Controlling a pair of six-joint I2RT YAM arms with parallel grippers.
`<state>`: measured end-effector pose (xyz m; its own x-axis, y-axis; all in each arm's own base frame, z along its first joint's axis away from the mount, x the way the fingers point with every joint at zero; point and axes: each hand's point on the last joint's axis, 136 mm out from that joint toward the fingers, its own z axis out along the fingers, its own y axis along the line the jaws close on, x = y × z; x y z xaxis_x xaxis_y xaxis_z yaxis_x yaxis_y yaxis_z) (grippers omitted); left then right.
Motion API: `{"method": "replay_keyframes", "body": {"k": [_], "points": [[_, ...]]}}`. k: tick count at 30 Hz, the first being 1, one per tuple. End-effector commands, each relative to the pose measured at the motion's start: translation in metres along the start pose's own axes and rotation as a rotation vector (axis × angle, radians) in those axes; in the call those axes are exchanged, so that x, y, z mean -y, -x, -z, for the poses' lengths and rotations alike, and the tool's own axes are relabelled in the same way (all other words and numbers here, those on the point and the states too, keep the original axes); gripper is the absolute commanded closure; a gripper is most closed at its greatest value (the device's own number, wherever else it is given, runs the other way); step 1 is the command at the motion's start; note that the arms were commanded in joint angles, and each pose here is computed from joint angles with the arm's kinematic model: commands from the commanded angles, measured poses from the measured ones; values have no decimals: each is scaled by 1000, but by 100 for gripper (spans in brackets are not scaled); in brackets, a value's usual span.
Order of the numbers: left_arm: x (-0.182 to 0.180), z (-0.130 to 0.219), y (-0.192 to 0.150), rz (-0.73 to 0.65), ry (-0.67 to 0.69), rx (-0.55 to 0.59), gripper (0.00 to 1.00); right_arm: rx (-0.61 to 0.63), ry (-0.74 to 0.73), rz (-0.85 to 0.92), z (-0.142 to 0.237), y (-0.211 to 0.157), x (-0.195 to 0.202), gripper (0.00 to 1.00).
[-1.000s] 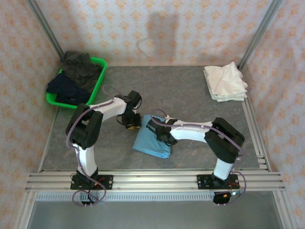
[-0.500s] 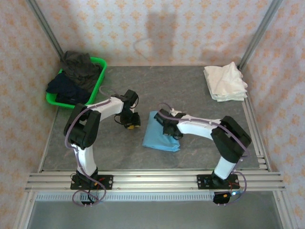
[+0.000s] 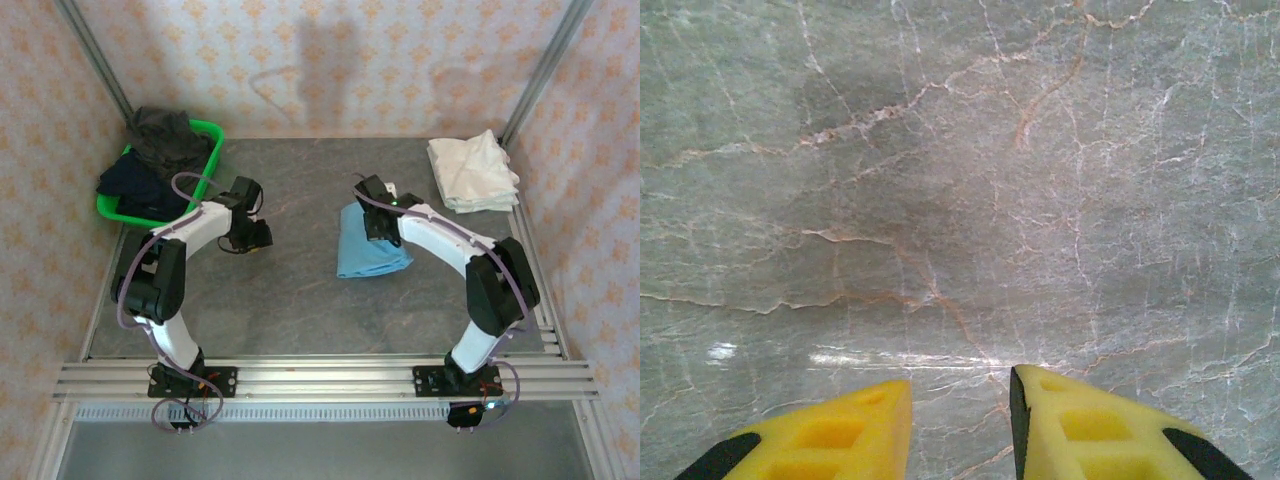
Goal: Fold and stack the t-shirts
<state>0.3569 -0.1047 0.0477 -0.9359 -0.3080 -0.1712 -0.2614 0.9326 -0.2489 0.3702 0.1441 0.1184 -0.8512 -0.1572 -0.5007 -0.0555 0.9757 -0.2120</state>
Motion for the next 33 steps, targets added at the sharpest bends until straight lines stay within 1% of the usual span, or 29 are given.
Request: {"method": "replay_keyframes", "body": {"k": [1,3,5,9,11,12,14,17,23,27,29,33], "points": [[-11,4,4,-3,18,25,68,64,-141,113,13,34,41,100],[-14,4,5,3,19,25,68,110,-161,126,16,56,59,100],[-17,3,5,6,22,21,68,164,-150,124,18,80,75,100],[-22,1,3,14,24,18,68,246,-180,48,18,119,120,100],[-23,2,3,16,25,20,68,320,-206,-16,19,136,148,100],[-23,2,3,15,24,21,68,351,-194,-56,21,141,159,100],[-23,3,3,14,25,22,68,439,-109,-155,25,155,181,100],[-24,5,3,16,27,21,68,518,-59,-209,25,168,208,100],[-26,8,1,15,40,14,68,531,23,-264,8,184,251,100],[-27,10,0,15,51,9,68,503,100,-273,-11,184,266,100],[-27,11,0,15,54,9,68,473,177,-285,-24,179,265,100],[-30,11,0,17,70,5,68,426,318,-228,-33,181,244,100]]}}
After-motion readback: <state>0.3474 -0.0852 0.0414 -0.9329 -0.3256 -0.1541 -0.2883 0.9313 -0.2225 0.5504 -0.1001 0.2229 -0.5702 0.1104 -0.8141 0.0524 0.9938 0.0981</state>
